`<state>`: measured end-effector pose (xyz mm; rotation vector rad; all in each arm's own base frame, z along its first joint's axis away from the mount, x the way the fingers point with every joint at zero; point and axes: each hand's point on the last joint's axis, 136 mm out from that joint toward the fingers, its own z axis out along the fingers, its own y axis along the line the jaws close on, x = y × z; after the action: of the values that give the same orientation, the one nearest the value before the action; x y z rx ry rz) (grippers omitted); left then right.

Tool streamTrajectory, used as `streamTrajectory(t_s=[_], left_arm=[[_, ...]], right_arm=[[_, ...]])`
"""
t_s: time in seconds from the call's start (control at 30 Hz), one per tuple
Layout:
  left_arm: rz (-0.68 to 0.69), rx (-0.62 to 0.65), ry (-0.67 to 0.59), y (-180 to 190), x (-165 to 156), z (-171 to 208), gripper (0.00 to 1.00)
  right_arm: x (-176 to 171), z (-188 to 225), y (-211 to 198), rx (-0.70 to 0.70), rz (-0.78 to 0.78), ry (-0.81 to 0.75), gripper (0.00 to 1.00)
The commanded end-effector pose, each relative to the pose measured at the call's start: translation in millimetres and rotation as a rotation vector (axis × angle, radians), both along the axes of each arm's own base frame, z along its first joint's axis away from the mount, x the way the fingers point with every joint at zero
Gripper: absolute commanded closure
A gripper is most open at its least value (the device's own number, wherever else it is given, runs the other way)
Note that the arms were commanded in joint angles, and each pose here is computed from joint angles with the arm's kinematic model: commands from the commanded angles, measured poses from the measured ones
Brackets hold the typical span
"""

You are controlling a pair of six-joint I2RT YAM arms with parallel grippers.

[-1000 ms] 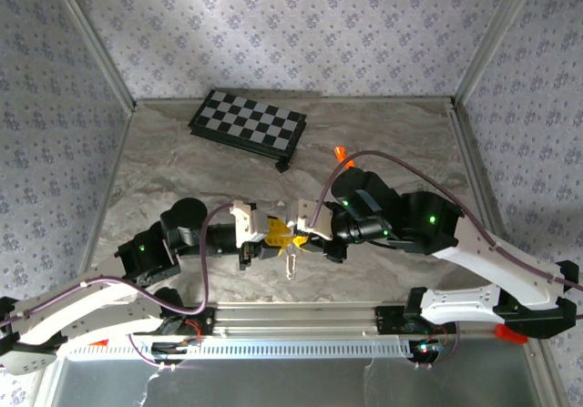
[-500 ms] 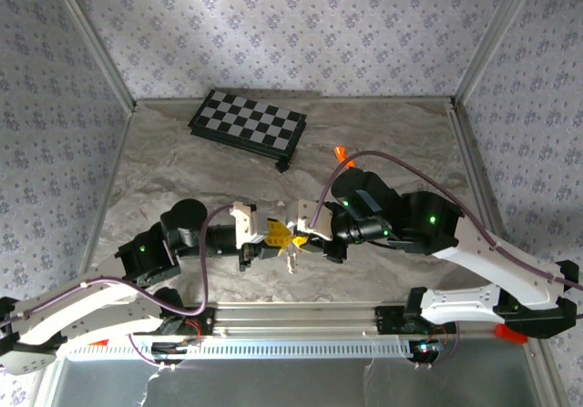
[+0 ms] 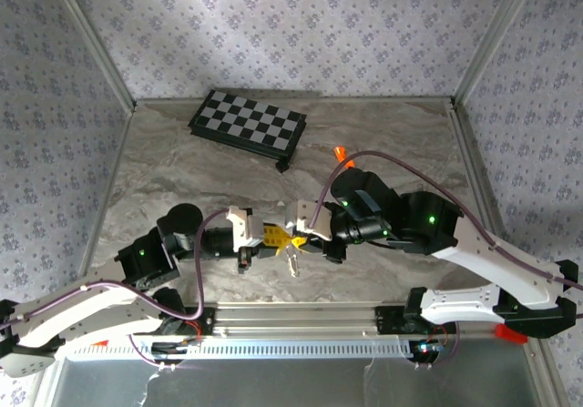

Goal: Put the keys on the keyring

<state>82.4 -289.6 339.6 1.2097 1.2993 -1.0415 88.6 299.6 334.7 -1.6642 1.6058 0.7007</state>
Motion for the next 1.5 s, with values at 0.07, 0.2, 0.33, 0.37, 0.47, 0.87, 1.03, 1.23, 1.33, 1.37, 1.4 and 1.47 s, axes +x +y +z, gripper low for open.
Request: streamTrajectory(t_s=[0.07,0.2,0.33,0.37,0.47,0.87,1.03,1.23,1.33,1.37,1.4,1.47], left_arm=[[-0.010,-0.136,-0.033,5,-5,35,1.00],[-0.025,-0.157,-0.041,5,-7,39,1.00],[-0.046,-0.166,-0.043,2,-9,41,1.00],[-0.053,-0.166,-0.042,2,-10,40,1.00],[-0.062,-0.177,-0.042,2,-12,42,1.00],[-0.044,-0.150,-0.026,1,-9,34,1.00],[0.012,-0.019,-0.022,0,2,14,0.70],[0.028,0.055,-0.027,-3,8,6,0.71],[0.030,0.052,-0.032,-4,9,8,0.79],[0.033,0.049,-0.033,-5,10,8,0.83],[0.033,0.045,-0.033,-5,10,9,0.86],[0.035,0.042,-0.028,-6,11,8,0.91]], right_arm=[[-14,14,0,0.095,0.033,0.030,0.90],[-14,15,-2,0.139,0.010,0.038,0.85],[-13,13,-4,0.143,-0.002,0.043,0.83],[-12,13,-4,0.142,-0.004,0.044,0.83],[-12,14,-5,0.145,-0.007,0.044,0.83],[-4,16,-9,0.154,-0.035,0.001,1.00],[-2,12,-14,0.071,-0.023,-0.036,1.00],[1,4,-10,-0.025,0.010,-0.049,1.00],[3,0,-6,-0.052,0.021,-0.055,1.00],[4,0,-5,-0.058,0.021,-0.058,1.00],[4,-1,-4,-0.062,0.022,-0.062,1.00],[6,-2,-4,-0.071,0.020,-0.067,1.00]])
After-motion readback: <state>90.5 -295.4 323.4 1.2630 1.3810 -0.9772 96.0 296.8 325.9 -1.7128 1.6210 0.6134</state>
